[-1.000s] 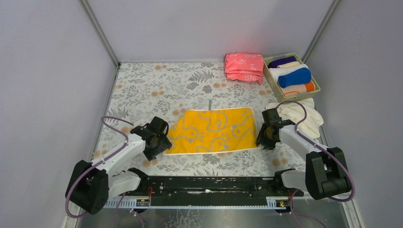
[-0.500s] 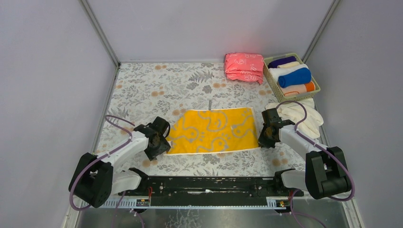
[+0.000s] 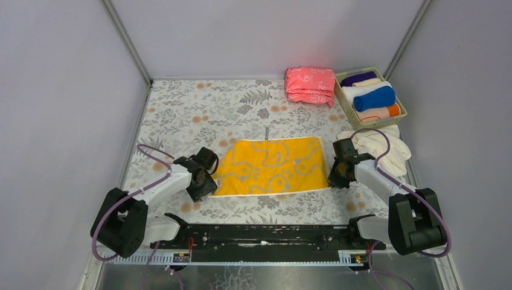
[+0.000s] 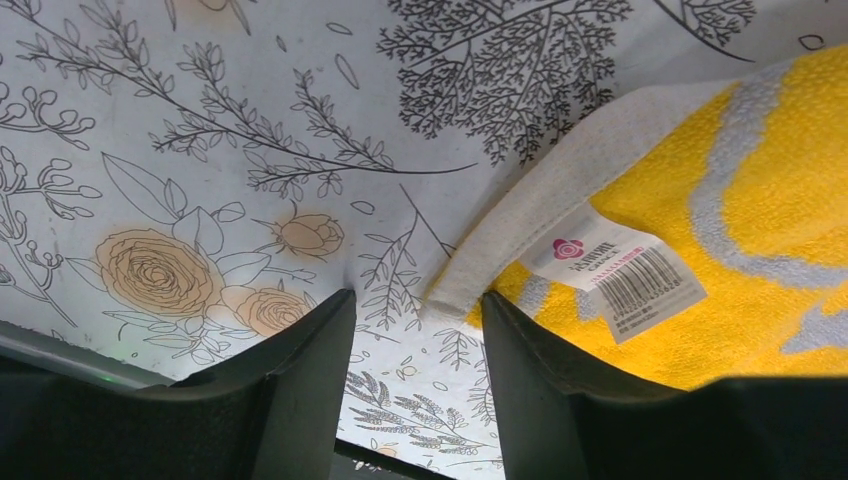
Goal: Roll the towels
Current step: Flatten out the towel at the center of the board, then fold the towel at the center of the board.
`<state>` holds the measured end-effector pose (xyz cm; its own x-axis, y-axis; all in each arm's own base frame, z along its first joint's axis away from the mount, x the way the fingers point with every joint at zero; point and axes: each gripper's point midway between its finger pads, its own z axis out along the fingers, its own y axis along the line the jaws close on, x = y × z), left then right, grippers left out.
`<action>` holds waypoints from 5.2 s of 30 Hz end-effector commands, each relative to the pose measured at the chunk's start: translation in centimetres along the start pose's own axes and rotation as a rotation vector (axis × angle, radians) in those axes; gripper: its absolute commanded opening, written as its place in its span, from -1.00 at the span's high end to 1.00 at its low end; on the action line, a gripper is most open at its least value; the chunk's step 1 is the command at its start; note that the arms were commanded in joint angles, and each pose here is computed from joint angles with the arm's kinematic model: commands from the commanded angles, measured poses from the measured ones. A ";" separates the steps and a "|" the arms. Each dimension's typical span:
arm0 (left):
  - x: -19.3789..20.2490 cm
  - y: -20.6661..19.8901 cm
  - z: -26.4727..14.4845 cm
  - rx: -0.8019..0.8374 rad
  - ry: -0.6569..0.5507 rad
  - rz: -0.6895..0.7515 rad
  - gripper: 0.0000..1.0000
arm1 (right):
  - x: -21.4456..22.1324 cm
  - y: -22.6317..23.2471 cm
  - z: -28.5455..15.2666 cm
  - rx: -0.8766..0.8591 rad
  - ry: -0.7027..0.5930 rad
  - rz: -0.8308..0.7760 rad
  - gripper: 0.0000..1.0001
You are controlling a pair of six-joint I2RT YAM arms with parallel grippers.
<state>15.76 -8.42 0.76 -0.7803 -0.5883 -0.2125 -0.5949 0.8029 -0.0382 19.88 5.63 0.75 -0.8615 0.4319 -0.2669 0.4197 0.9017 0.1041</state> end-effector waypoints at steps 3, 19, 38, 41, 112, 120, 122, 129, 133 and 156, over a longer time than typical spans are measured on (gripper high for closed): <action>1.6 -0.9 2.0 -0.033 0.014 0.056 0.12 | 0.3 -0.2 0.6 0.002 -0.010 -0.016 0.83; -2.9 -5.3 -4.3 0.130 -0.148 0.055 1.00 | -5.0 2.1 -4.3 -0.060 -0.174 -0.061 0.89; -14.1 -3.0 -31.1 0.541 -0.697 -0.121 1.00 | -12.8 5.1 -29.5 -0.401 -0.738 -0.167 1.00; -13.4 -2.2 -31.3 0.570 -0.687 -0.128 0.99 | -11.8 4.7 -30.5 -0.430 -0.739 -0.159 1.00; -8.9 -4.1 2.6 0.155 -0.046 -0.068 0.99 | -4.7 0.9 2.0 -0.106 -0.052 -0.010 1.00; -8.4 -4.2 1.9 0.179 -0.047 -0.078 0.96 | -4.9 0.8 1.9 -0.094 -0.054 -0.013 1.00; -9.1 -4.3 0.7 0.189 -0.076 -0.080 0.96 | -5.2 0.9 1.3 -0.103 -0.072 -0.014 1.00; -9.5 -4.8 -1.8 0.231 -0.094 -0.067 0.95 | -5.6 0.9 0.5 -0.101 -0.089 -0.017 1.00; -8.5 -4.1 -1.5 0.214 -0.070 -0.063 0.95 | -5.3 0.7 0.6 -0.097 -0.084 -0.018 1.00; -6.8 -2.3 -2.0 0.193 -0.103 -0.104 0.22 | -7.7 0.8 -2.7 -0.094 -0.183 -0.047 0.23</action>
<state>22.39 -7.50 2.60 -0.7212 -0.6480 -0.2447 -0.5942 0.7604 -0.2621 24.27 4.22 2.05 -0.8494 0.4061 -0.3371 0.3593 0.9128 0.1941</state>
